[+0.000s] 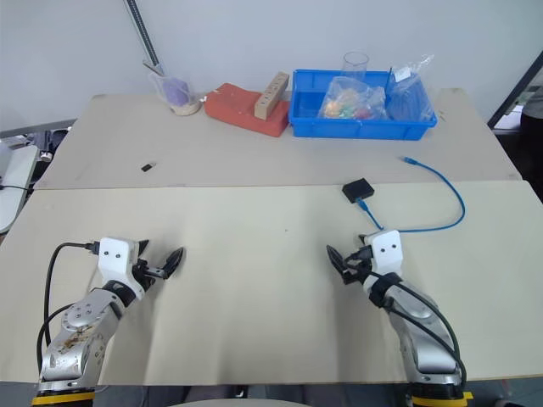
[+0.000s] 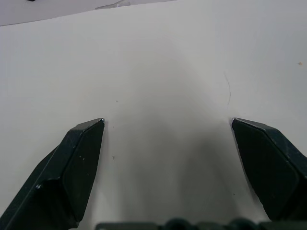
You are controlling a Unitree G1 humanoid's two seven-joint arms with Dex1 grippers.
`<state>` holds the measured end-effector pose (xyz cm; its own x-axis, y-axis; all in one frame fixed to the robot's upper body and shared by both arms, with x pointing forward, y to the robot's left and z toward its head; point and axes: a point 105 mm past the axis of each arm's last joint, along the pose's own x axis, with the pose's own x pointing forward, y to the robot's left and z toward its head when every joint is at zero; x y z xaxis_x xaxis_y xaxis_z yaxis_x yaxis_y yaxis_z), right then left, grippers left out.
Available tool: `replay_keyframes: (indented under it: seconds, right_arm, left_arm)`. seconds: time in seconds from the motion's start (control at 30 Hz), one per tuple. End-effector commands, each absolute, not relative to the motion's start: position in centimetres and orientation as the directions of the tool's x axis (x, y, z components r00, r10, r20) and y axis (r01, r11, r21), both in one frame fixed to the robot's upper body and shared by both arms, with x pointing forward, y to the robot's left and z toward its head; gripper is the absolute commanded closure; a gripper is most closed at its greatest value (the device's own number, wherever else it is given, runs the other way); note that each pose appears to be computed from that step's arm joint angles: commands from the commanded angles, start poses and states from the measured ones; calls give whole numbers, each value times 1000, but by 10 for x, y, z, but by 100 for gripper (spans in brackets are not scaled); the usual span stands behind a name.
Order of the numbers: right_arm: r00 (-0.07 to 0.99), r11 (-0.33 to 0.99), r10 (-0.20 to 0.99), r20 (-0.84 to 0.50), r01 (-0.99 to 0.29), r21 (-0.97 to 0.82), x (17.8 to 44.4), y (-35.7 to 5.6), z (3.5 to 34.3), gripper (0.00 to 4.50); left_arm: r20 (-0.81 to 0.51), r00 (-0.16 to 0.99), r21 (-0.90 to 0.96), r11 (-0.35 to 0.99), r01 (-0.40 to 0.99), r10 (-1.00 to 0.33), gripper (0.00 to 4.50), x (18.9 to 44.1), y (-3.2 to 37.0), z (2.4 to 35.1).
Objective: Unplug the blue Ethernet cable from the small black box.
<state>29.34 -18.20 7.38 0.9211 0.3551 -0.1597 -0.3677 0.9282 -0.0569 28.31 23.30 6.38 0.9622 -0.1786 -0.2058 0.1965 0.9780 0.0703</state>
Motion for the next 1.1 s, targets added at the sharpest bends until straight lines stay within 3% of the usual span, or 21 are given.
replay_keyframes:
  seconds: [0.03,0.13,0.23,0.37,0.47,0.6,0.77,1.0,1.1]
  right_arm:
    - [924,922,364,-116,-375,-92,293,-184,84,0]
    - [922,915,373,-109,-385,-125,292,-189,97,0]
    - [921,909,374,-112,-388,-152,298,-203,117,0]
    - [915,898,378,-141,-400,-186,318,-219,137,0]
    - [909,896,371,-192,-404,-182,338,-225,138,0]
    - [884,891,388,-260,-432,-140,360,-223,128,0]
    - [864,886,414,-287,-455,-90,375,-217,123,0]
    - [874,889,367,-320,-431,-157,386,-224,108,0]
    - [868,880,379,-321,-446,-165,386,-224,105,86]
  left_arm:
    - [-157,964,85,970,228,-213,2,285,230,81]
    - [-108,895,65,896,440,-432,2,288,200,106]
    - [-86,690,117,681,723,-718,2,282,148,144]
    - [-93,445,167,427,889,-891,2,274,108,179]
    - [-140,302,213,269,939,-943,2,270,94,191]
    - [-176,211,251,164,954,-962,2,271,87,200]
    - [-188,196,276,139,951,-962,2,274,89,206]
    - [-184,201,284,144,948,-962,2,269,90,209]
    - [-186,211,288,152,946,-960,0,268,92,208]
